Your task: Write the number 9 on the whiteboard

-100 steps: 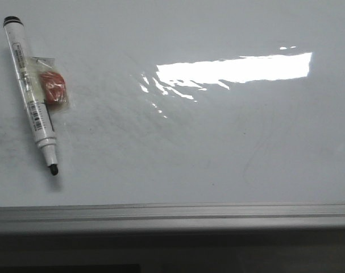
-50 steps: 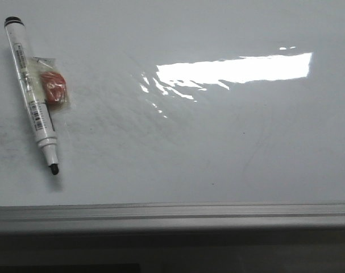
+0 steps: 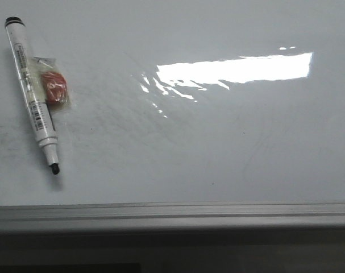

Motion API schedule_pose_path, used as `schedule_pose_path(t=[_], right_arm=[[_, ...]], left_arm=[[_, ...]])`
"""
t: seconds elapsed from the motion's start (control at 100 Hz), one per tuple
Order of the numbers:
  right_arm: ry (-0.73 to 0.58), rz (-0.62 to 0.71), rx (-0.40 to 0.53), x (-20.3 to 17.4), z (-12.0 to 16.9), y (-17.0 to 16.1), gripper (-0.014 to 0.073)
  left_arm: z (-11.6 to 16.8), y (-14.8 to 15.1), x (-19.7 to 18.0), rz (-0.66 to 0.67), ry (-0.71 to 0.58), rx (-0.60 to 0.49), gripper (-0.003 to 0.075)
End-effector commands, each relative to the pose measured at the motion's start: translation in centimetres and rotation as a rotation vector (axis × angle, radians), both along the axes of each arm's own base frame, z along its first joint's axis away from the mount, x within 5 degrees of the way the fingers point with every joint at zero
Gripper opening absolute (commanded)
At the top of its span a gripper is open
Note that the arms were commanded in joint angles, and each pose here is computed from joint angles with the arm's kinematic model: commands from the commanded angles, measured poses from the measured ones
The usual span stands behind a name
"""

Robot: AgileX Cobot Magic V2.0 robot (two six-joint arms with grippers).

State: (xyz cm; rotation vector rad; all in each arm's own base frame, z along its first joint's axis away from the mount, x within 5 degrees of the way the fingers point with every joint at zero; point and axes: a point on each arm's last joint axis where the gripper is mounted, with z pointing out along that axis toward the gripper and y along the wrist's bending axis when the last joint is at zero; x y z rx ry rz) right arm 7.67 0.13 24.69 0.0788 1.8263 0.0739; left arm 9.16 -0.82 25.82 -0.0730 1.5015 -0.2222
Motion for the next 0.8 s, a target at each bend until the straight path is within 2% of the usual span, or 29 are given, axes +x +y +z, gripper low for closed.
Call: schedule_pose_path(t=[0.0, 0.11, 0.24, 0.4, 0.57, 0.79], right_arm=[[-0.093, -0.012, 0.001, 0.3, 1.6, -0.1, -0.0064], [-0.093, -0.012, 0.001, 0.3, 1.6, -0.1, -0.0064], [-0.093, -0.012, 0.001, 0.3, 1.6, -0.1, -0.0064], [-0.093, -0.012, 0.001, 0.3, 1.6, -0.1, -0.0064], [-0.093, -0.012, 0.001, 0.3, 1.6, -0.1, -0.0064], [-0.091, -0.011, 0.001, 0.3, 1.6, -0.1, -0.0064]], left_arm=[[2.0, -0.8, 0.0, -0.097, -0.098, -0.098, 0.0492], [1.9, -2.3, -0.3, -0.269, -0.073, -0.164, 0.0492], [1.5, -4.3, -0.7, -0.468, -0.014, -0.16, 0.0492], [0.6, -6.8, -0.7, -0.65, 0.09, -0.138, 0.049], [-0.3, -8.9, -0.3, -0.741, 0.154, -0.131, 0.0481], [-1.3, -10.6, 1.1, -0.738, 0.183, -0.173, 0.0459]])
